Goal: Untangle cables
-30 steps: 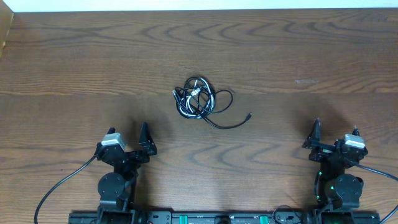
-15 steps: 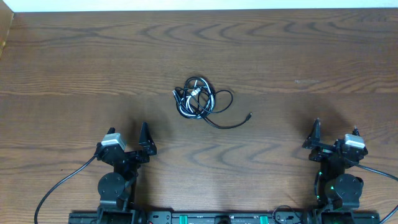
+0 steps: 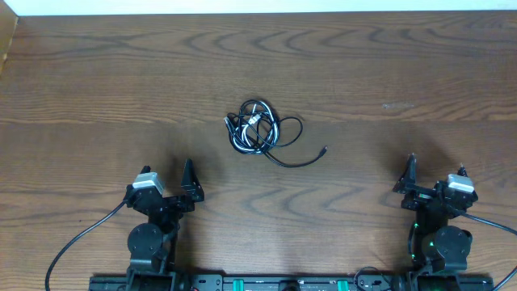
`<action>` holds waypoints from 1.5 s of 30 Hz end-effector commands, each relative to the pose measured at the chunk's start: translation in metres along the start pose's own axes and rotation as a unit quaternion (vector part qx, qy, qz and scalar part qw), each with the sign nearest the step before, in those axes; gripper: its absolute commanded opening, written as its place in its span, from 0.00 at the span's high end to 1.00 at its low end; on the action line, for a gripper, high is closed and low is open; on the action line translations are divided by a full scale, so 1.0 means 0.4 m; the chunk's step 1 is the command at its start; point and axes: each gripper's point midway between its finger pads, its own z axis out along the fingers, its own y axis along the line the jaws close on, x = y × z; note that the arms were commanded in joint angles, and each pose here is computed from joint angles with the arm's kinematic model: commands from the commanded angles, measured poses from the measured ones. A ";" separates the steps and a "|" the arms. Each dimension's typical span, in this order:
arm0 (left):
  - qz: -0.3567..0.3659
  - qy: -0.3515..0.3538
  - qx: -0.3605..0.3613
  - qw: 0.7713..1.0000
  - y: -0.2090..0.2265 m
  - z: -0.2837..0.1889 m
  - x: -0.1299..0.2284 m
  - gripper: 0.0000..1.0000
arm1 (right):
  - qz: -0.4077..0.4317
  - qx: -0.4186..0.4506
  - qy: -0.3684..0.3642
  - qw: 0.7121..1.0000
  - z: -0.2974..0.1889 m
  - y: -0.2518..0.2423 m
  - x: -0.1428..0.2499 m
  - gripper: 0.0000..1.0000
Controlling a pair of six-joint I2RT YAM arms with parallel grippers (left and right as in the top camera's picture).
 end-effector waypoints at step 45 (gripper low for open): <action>0.088 0.338 0.076 0.934 -0.187 0.190 -0.147 0.02 | 0.007 0.005 -0.003 1.000 -0.001 -0.006 -0.002 0.01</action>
